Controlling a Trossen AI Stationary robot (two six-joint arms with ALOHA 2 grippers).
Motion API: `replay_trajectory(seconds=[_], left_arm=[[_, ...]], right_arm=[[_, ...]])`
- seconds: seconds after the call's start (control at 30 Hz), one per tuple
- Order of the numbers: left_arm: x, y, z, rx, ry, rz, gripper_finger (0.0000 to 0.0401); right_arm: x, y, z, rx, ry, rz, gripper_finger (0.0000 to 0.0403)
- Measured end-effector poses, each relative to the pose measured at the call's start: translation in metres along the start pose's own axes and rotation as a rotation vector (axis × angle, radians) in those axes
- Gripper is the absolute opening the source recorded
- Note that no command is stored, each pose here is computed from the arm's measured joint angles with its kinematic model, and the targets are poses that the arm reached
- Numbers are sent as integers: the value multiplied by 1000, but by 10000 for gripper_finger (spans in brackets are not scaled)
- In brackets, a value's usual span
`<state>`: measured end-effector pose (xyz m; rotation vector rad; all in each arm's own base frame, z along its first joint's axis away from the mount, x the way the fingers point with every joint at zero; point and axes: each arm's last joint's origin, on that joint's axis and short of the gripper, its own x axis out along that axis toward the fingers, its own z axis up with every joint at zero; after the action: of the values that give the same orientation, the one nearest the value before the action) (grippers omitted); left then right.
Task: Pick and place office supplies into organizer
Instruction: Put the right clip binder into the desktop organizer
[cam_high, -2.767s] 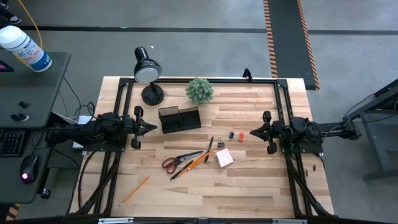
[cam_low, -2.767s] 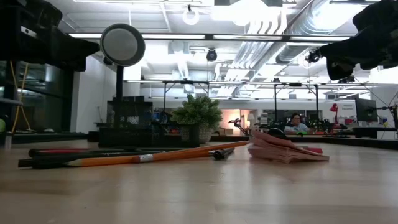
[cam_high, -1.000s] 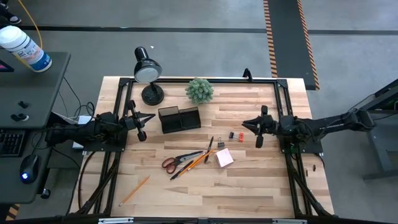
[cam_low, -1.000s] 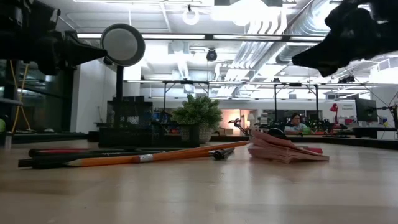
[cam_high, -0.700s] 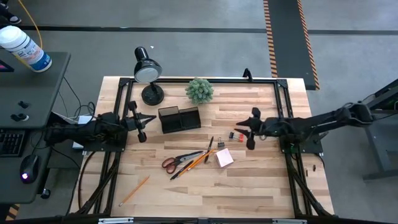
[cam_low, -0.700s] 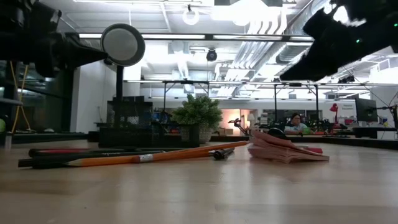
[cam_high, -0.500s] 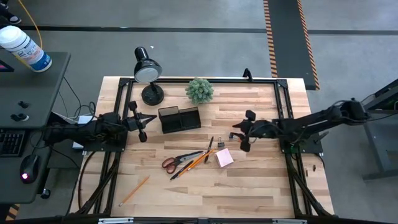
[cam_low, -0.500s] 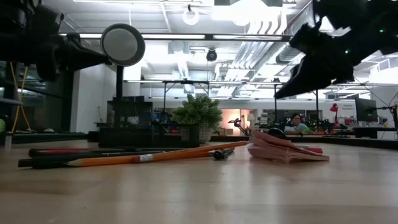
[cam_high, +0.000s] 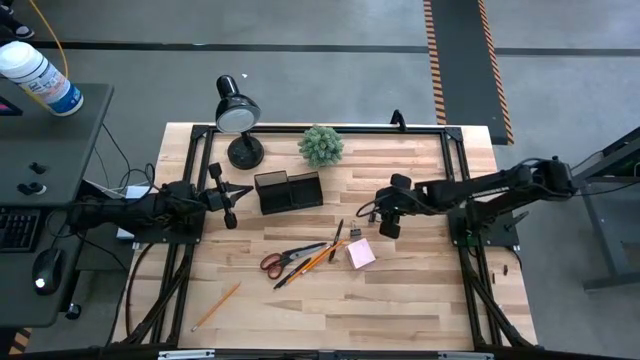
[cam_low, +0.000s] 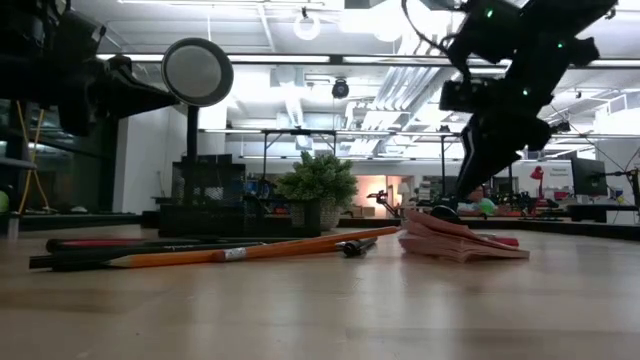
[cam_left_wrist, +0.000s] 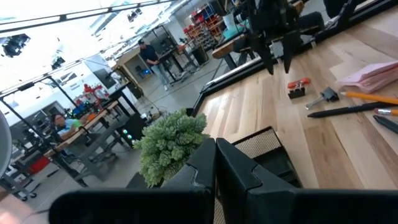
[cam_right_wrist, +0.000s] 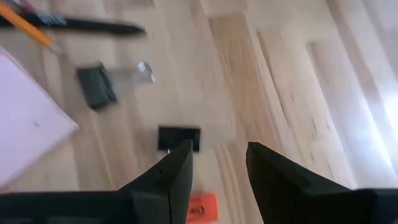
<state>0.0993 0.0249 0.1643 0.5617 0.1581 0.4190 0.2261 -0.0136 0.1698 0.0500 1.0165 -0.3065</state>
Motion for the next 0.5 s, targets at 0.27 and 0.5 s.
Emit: replay_trajectory(seconds=[0.27,0.5], left_arm=[[0,0,0,1,0,1,1],[0,0,0,2,1,2,1]], right_arm=[[19,-5,-5,34,100,56,134],[37,-3,-9,31,167,62,133]])
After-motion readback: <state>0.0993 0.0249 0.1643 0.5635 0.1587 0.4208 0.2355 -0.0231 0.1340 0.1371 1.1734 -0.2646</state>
